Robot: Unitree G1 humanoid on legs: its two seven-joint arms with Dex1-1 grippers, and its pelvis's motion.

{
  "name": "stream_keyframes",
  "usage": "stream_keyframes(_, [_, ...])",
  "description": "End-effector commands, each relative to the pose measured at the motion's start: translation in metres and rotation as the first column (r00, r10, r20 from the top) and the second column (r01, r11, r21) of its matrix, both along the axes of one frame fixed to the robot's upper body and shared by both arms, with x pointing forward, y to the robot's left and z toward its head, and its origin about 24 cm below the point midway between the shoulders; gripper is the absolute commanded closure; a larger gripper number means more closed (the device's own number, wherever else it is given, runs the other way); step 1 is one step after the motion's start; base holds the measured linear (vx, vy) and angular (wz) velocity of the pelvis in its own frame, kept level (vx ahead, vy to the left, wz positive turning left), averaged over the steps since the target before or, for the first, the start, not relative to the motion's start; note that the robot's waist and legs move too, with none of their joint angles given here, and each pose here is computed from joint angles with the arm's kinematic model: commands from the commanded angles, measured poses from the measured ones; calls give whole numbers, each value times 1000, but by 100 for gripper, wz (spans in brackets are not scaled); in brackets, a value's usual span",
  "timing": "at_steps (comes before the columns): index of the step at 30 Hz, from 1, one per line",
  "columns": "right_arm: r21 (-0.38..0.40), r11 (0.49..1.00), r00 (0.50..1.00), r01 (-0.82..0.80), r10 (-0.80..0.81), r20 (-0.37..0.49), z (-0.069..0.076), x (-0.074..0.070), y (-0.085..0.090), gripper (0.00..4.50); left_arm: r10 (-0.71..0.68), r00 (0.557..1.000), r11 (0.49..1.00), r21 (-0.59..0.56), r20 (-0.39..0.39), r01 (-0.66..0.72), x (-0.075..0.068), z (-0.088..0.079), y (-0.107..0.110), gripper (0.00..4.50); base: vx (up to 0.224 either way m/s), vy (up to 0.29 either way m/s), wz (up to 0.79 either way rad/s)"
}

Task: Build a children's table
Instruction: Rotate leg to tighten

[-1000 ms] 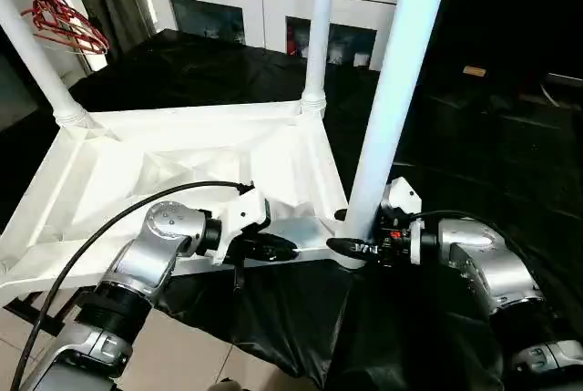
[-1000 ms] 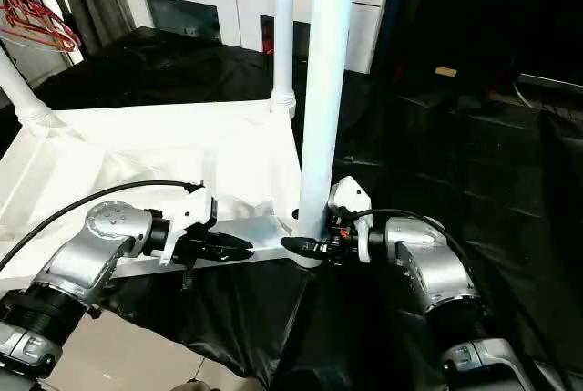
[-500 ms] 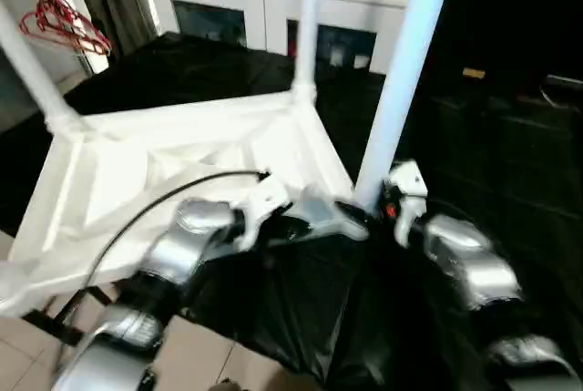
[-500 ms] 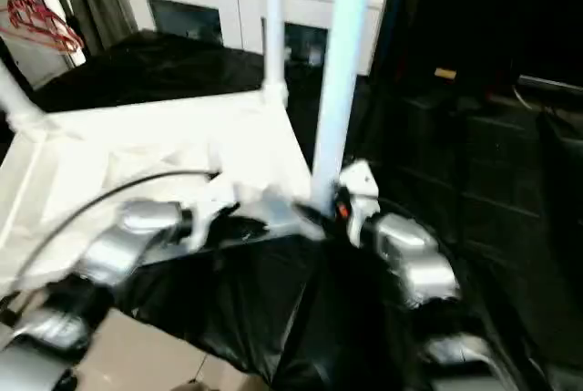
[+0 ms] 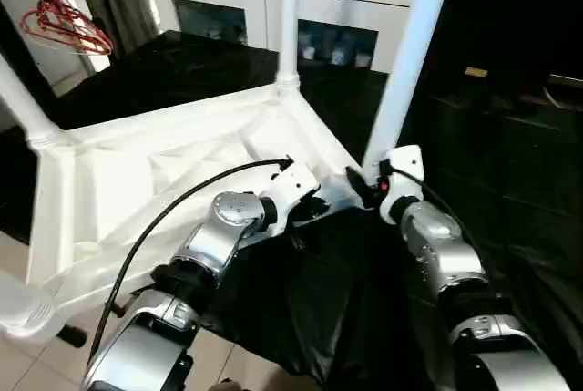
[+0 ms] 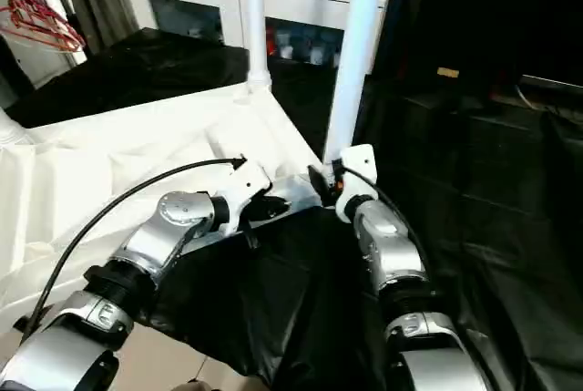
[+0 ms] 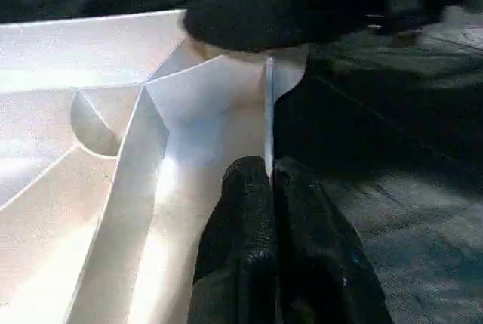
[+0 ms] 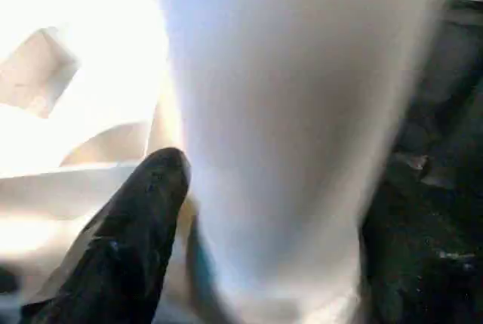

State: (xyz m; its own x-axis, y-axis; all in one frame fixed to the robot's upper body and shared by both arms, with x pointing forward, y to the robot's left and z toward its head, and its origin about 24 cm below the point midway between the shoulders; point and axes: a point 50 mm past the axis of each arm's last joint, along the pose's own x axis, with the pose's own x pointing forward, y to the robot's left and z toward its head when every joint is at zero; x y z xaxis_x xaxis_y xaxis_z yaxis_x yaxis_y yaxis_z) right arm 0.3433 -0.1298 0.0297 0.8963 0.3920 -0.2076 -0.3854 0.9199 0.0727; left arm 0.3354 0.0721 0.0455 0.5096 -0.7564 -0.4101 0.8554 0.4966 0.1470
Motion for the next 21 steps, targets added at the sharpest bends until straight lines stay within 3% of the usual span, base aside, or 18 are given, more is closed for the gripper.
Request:
stream_keyframes(1, [-1,994,994,-105,105,-31,-7,-5,20,78,-38,996,997,-64,87,43,4,20,-11,450,0,0,0])
stream_keyframes(4, [-2,991,991,-131,131,-17,-4,-5,15,78,-74,994,994,-74,77,80,0,19,-9,450,0,0,0])
stream_keyframes(9, [-42,948,948,-316,317,9,4,-12,-4,78,-200,979,976,-75,40,202,-11,15,3,450,0,0,0])
stream_keyframes(17, [-58,852,854,-520,520,-22,7,-28,-20,78,-324,946,944,-72,-8,323,-24,13,17,450,0,0,0])
stream_keyframes(18, [-60,811,813,-582,581,-40,8,-34,-23,78,-353,936,933,-77,-17,350,-27,14,22,450,0,0,0])
stream_keyframes(21, [-56,770,772,-636,633,-55,9,-39,-26,78,-380,924,923,-81,-34,377,-30,14,27,450,0,0,0])
